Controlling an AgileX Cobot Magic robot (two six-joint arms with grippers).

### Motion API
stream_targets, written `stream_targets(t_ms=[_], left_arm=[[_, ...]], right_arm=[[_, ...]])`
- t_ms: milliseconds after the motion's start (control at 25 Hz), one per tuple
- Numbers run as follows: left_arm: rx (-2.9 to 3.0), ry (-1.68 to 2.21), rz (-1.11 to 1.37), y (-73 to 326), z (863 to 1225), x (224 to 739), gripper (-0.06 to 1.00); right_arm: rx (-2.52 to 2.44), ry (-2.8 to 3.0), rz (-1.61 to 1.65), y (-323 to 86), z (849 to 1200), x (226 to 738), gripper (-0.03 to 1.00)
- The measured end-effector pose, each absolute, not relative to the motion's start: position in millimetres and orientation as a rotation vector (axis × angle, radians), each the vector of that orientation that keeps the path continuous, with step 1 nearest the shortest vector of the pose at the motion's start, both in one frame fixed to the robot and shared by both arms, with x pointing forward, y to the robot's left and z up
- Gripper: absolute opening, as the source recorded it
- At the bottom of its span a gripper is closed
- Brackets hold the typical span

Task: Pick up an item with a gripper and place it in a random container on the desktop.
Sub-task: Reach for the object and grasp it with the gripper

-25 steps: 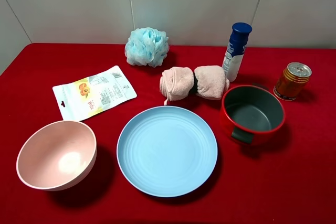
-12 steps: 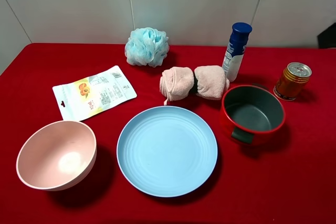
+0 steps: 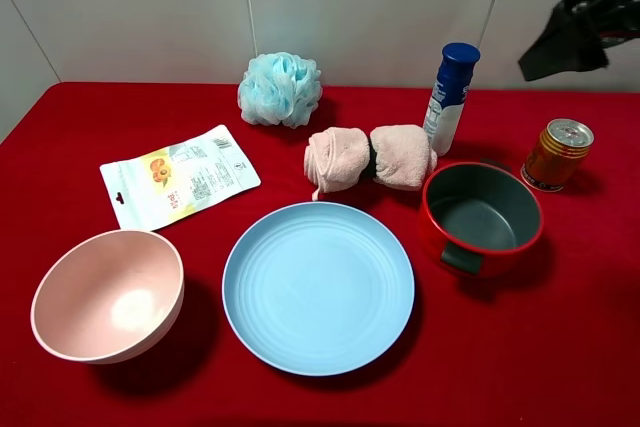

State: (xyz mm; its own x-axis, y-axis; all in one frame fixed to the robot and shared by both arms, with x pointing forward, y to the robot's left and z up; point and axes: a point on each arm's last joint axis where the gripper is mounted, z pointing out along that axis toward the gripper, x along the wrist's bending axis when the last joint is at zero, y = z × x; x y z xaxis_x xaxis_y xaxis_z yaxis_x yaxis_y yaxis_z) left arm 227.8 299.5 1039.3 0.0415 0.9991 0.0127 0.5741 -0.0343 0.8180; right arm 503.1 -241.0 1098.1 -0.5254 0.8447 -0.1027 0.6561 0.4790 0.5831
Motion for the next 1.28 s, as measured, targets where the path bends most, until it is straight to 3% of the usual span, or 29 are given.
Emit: stream_targets(t_ms=[400, 1280], left_arm=[[1.681, 1.602, 0.846, 299.5, 1039.3, 227.8, 0.99], [1.681, 1.602, 0.846, 299.5, 1039.3, 227.8, 0.99]], right_arm=[[0.959, 2.594, 0.575, -198.9, 1066.8, 544.4, 0.69], [0.372, 2.781, 0.397, -131.3, 1013.7, 568.7, 0.69]])
